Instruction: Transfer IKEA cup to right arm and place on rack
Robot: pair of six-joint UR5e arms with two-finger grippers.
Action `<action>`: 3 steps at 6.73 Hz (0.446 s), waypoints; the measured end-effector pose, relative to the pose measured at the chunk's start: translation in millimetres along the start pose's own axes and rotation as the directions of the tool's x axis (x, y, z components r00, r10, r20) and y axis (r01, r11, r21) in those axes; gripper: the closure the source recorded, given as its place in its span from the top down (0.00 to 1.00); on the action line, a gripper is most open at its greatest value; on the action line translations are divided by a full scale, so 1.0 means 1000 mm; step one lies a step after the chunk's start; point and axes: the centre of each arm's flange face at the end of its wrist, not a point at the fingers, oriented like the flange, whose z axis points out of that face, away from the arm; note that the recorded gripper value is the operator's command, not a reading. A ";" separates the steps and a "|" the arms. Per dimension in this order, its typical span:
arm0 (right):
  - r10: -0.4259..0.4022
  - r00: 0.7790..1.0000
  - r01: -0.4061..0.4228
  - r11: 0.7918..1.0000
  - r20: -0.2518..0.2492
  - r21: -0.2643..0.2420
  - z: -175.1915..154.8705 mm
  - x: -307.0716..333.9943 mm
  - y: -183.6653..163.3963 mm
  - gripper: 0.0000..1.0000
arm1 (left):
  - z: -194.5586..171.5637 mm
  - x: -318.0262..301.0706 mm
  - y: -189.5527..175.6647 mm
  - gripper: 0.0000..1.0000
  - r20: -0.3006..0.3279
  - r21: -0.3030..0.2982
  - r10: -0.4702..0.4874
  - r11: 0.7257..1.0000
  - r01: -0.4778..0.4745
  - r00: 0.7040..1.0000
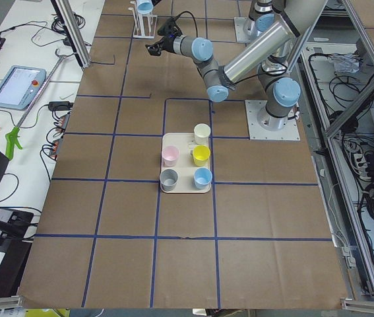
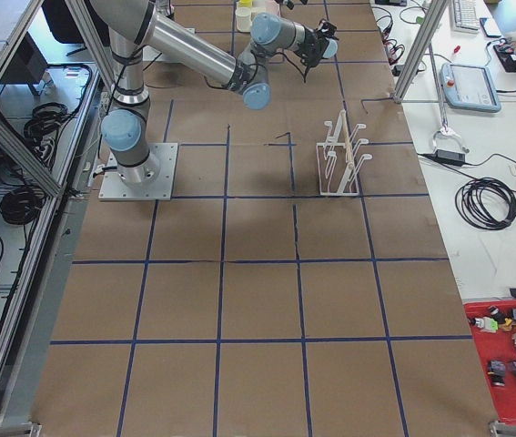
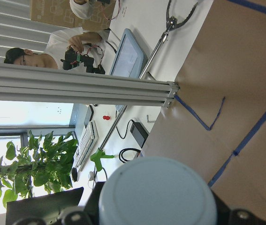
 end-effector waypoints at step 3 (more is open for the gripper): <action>-0.379 0.914 0.400 0.903 -0.147 0.155 0.012 0.010 -0.055 0.10 | 0.013 -0.039 -0.089 0.99 0.308 -0.249 -0.151 0.940 0.233 0.939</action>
